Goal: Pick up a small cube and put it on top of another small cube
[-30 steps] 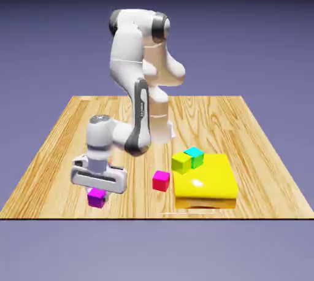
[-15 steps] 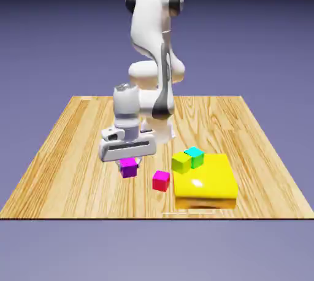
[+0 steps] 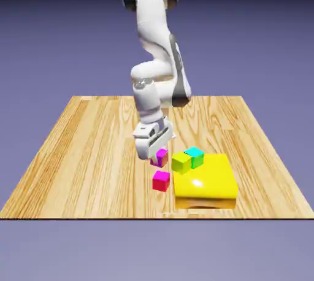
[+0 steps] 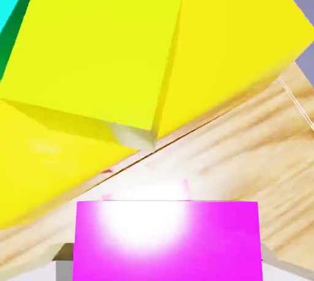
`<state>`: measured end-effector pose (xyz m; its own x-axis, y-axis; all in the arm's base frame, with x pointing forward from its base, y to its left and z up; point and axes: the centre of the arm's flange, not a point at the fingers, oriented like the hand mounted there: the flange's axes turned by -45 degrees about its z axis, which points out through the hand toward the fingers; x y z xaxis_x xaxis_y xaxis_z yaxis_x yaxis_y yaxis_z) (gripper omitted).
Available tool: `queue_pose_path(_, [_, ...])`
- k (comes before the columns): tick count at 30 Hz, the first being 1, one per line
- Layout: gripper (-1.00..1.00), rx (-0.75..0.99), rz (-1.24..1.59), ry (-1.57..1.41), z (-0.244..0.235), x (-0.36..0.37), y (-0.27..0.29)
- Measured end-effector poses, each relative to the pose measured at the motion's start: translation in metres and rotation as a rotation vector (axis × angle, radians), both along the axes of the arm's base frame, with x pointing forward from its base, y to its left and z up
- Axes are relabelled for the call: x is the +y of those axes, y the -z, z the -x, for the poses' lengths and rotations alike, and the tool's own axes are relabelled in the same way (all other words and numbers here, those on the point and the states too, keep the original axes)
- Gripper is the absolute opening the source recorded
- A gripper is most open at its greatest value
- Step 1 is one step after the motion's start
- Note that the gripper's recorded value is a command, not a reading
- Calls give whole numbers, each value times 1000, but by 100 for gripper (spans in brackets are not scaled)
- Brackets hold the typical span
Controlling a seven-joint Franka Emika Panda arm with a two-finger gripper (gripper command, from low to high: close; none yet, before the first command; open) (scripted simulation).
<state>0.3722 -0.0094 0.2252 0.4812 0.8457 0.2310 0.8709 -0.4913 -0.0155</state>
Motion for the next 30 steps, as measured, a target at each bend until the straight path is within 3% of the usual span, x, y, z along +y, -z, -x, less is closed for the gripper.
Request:
queue_pose_path(12, [-100, -8, 11, 3, 1, 7, 43])
queue_pose_path(13, [100, -9, 13, 3, 2, 8, 47])
queue_pose_path(30, [100, -2, 3, 1, 2, -1, -7])
